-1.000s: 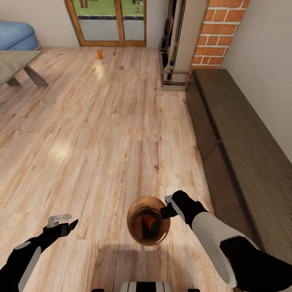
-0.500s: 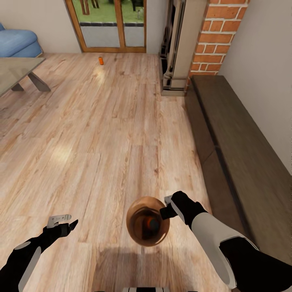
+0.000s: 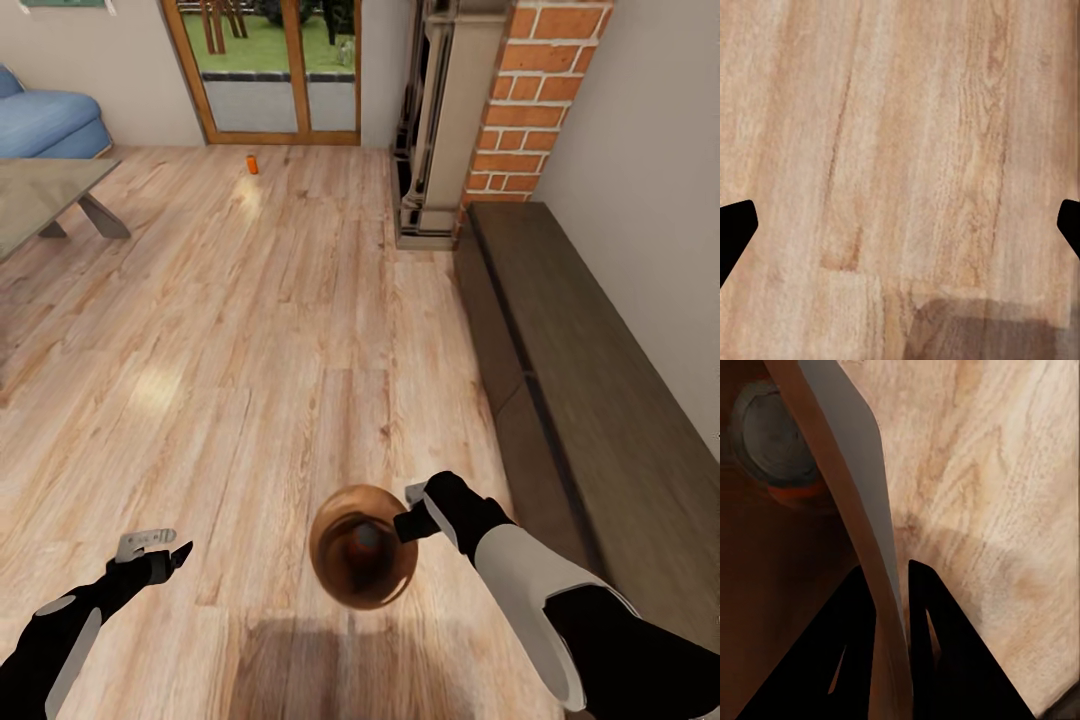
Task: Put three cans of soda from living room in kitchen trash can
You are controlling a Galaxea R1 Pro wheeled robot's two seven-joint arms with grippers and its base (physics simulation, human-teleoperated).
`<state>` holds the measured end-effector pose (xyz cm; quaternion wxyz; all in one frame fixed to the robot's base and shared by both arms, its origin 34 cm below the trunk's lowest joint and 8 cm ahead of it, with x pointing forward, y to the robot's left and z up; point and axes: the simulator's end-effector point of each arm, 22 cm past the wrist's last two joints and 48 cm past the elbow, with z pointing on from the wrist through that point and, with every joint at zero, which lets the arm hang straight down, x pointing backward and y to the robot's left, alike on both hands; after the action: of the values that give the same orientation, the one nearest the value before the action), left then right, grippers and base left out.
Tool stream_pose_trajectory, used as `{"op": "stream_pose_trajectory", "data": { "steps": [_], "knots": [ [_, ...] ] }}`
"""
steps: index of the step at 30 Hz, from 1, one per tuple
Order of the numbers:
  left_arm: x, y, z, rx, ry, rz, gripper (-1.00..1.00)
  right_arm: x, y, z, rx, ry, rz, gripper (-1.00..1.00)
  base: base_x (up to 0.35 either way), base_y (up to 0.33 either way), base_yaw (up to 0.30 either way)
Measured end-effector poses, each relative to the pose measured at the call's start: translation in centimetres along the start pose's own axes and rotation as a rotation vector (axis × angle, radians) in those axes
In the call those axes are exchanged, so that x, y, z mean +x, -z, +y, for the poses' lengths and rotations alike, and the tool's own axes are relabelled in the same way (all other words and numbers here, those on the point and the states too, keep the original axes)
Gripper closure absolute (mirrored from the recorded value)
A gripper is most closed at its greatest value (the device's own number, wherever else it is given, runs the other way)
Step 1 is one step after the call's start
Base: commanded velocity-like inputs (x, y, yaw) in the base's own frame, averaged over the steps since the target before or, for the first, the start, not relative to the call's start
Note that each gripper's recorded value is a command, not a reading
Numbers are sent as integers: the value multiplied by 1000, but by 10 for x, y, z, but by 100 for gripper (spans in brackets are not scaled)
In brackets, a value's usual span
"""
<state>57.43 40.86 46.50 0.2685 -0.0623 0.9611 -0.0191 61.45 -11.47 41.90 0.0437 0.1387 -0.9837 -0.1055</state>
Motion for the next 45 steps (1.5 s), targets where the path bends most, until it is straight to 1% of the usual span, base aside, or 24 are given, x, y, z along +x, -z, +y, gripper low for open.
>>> {"op": "stream_pose_trajectory", "data": {
  "steps": [2, 3, 5, 7, 10, 12, 13, 14, 16, 19, 20, 22, 24, 25, 27, 31, 34, 38, 42, 45],
  "knots": [
    [-4, 4, 0, 0, 0, -3, -100, 1, 5, -1, -17, -26, -1, 100, 0, 0, 0],
    [-5, 6, -1, 1, 0, -4, -100, 1, 8, -5, -16, -30, -2, 100, 0, 0, 0],
    [-9, 9, -1, 1, 0, -7, -100, 3, 13, -14, 1, -22, 1, 100, 0, 0, 0],
    [-12, 13, -2, 1, 0, -9, -100, 5, 19, -22, -3, -30, 1, 100, 0, 0, 0],
    [-16, 17, -2, 2, 0, -12, -100, 7, 27, -30, -20, -57, 0, 100, 0, 0, 0],
    [-19, 21, -3, 2, 0, -13, -100, 9, 32, -37, -6, -54, 1, 100, 0, 0, 0],
    [-21, 22, -3, 2, 0, -14, -100, 11, 35, -44, -9, -71, 2, 100, 0, 0, 0],
    [-22, 24, -3, 2, 0, -14, -100, 11, 37, -50, 7, -63, 0, 100, 0, 0, 0],
    [-24, 27, -4, 3, 0, -15, -100, 13, 41, -52, 18, -53, 6, 100, 0, 0, 0],
    [-28, 32, -4, 3, 0, -17, -100, 11, 48, -48, -6, -79, -1, 100, 0, 0, 0],
    [-29, 33, -4, 4, 0, -17, -100, 12, 49, -48, -6, -79, -1, 100, 0, 0, 0],
    [-31, 36, -5, 4, 0, -17, -100, 13, 52, -47, -6, -62, 5, 100, 0, 0, 0],
    [-34, 39, -5, 4, 0, -18, -100, 13, 56, -41, -28, -64, 4, 100, 0, 0, 0],
    [-35, 41, -5, 4, 0, -18, -100, 12, 58, -37, -45, -73, 2, 100, 0, 0, 0],
    [-36, 44, -5, 4, 0, -18, -100, 12, 62, -34, -58, -77, 0, 100, 0, 0, 0],
    [-40, 49, -6, 3, 0, -18, -100, 13, 67, -31, -50, -51, 6, 100, 0, 0, 0],
    [-41, 51, -6, 3, 0, -18, -100, 13, 69, -24, -71, -61, 6, 100, 0, 0, 0],
    [-44, 51, -6, 6, -2, -33, -100, 13, 68, -24, -60, -44, 9, 100, 0, 2, 0],
    [-48, 51, -7, 8, -8, -52, -100, 12, 68, -22, -64, -49, 7, 100, 0, 60, 0],
    [-49, 51, -7, 9, -9, -56, -100, 12, 68, -23, -55, -41, 8, 100, 0, 86, 61]
  ]
}}
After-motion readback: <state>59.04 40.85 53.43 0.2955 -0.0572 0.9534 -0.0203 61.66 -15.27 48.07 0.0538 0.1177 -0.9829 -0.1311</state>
